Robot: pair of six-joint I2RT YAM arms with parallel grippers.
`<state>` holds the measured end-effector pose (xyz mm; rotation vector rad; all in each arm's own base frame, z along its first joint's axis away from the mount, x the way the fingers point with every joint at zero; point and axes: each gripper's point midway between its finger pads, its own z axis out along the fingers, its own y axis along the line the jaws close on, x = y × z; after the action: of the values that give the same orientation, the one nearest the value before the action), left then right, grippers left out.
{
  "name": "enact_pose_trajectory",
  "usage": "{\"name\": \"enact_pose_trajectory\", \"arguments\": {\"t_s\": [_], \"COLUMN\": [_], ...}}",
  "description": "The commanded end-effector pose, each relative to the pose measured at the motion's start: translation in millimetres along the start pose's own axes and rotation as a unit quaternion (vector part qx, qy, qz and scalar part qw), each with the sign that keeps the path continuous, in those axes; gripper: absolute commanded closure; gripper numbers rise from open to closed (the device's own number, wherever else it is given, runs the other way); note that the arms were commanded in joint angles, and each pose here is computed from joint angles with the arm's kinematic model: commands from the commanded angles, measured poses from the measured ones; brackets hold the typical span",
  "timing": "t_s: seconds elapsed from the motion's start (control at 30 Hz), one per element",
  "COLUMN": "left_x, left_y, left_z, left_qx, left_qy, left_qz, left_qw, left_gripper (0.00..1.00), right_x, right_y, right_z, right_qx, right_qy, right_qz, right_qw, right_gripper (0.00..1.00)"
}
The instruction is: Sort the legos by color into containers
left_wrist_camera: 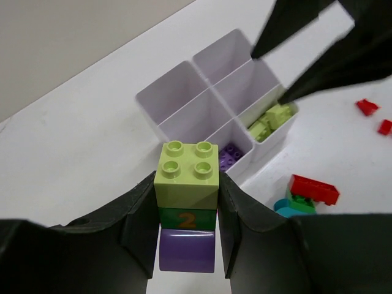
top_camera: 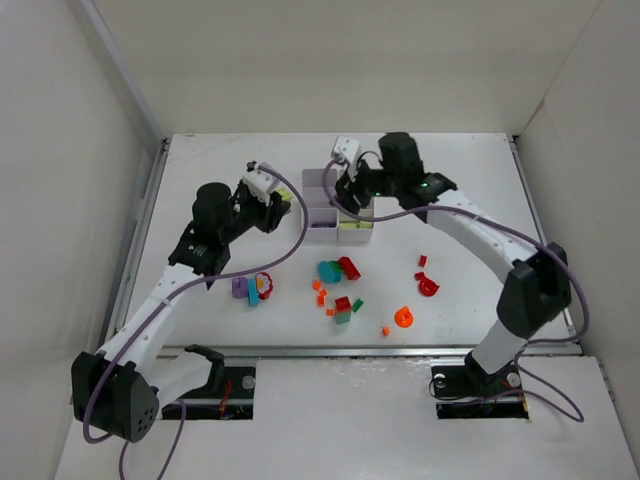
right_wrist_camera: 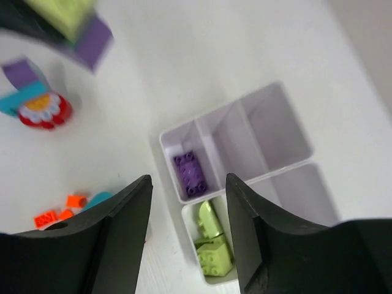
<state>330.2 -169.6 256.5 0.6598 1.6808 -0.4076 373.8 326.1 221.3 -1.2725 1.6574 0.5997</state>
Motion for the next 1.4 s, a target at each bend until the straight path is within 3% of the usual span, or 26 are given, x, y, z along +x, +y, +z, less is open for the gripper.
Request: {"name": "enact_pose_trajectory", "arguments": {"t_s": [0.0, 0.1, 0.27, 0.37, 0.63, 1.23, 1.37], "left_x": [-60, -80, -108, -128, -133, -120, -120], "left_y": [-27, -53, -84, -89, -108, -108, -107], "left_z": [2, 3, -2, -8, -21, -18, -17], "left_qx": [0.092, 0.178, 0.295, 0.318, 0.395, 0.391, 0.387], "left_qy": [-0.097, -0.129, -0.166, -0.185, -0.190, -0.175, -0.176], "left_qz": [0.028, 0.026, 0.044, 0.038, 0.068, 0.046, 0.045], "left_qw": [0.991, 0.975, 0.940, 0.929, 0.896, 0.902, 0.904], "left_gripper": [1.00, 1.00, 1.00, 1.00, 1.00, 1.00, 1.00], "right_x": [-81, -89, -94, -101, -100, -118, -118], "right_y": [26, 41, 48, 56, 47, 56, 52], "right_z": [-40, -57, -74, -83, -85, -84, -81], "right_qx": [-0.079, -0.129, -0.132, -0.147, -0.113, -0.156, -0.148], "right_qy": [-0.144, -0.171, -0.184, -0.195, -0.188, -0.204, -0.200], "right_qz": [-0.032, -0.041, -0.062, -0.073, -0.072, -0.059, -0.047], "right_qw": [0.986, 0.976, 0.972, 0.967, 0.973, 0.965, 0.967], "right_gripper": [0.43, 0.43, 0.42, 0.42, 0.42, 0.44, 0.64]}}
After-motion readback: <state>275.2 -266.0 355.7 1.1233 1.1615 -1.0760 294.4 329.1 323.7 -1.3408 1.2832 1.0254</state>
